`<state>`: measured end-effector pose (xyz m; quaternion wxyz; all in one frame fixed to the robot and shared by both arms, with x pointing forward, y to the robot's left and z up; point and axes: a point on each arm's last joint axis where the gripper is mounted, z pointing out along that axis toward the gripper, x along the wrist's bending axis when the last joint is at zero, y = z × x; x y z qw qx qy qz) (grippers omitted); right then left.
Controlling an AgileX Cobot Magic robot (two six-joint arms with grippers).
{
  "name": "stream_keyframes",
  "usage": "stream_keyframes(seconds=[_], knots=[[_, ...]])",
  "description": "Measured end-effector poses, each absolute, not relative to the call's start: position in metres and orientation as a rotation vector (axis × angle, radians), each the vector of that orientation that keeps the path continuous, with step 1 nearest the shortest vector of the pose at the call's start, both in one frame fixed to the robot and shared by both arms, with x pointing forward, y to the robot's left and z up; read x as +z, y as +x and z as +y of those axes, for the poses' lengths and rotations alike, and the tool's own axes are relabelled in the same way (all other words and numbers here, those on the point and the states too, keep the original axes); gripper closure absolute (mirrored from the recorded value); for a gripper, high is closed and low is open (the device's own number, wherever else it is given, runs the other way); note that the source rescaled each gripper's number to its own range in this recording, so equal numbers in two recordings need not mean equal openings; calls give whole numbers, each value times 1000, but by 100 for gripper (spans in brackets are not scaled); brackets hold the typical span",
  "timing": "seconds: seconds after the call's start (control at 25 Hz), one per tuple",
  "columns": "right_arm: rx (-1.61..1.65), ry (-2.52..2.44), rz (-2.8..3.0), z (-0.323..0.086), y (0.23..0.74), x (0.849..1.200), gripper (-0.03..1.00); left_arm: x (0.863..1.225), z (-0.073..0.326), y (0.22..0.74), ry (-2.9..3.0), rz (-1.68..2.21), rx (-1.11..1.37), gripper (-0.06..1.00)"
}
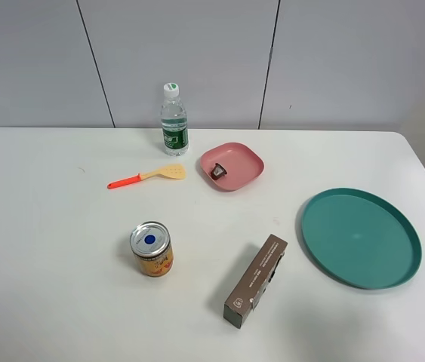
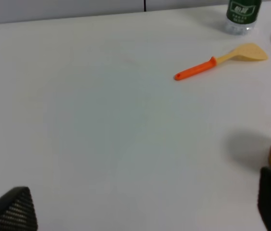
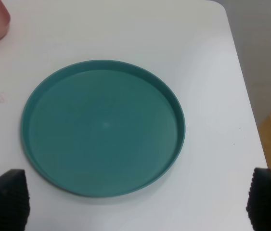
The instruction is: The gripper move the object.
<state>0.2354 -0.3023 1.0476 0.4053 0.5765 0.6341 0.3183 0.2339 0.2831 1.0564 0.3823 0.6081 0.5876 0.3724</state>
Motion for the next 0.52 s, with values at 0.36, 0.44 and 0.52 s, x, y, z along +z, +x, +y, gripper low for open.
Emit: stream_keyframes(seconds=[0.36,0.44,0.52], knots=[[803,1455,1600,-302,235,1048,-3,1056,283,234,1551,1499,950,-1],[803,1455,1600,-302,235,1048,-3,1056,283,234,1551,1499,950,-1],[803,1455,1600,-302,235,1048,-3,1056,283,234,1551,1499,950,-1]])
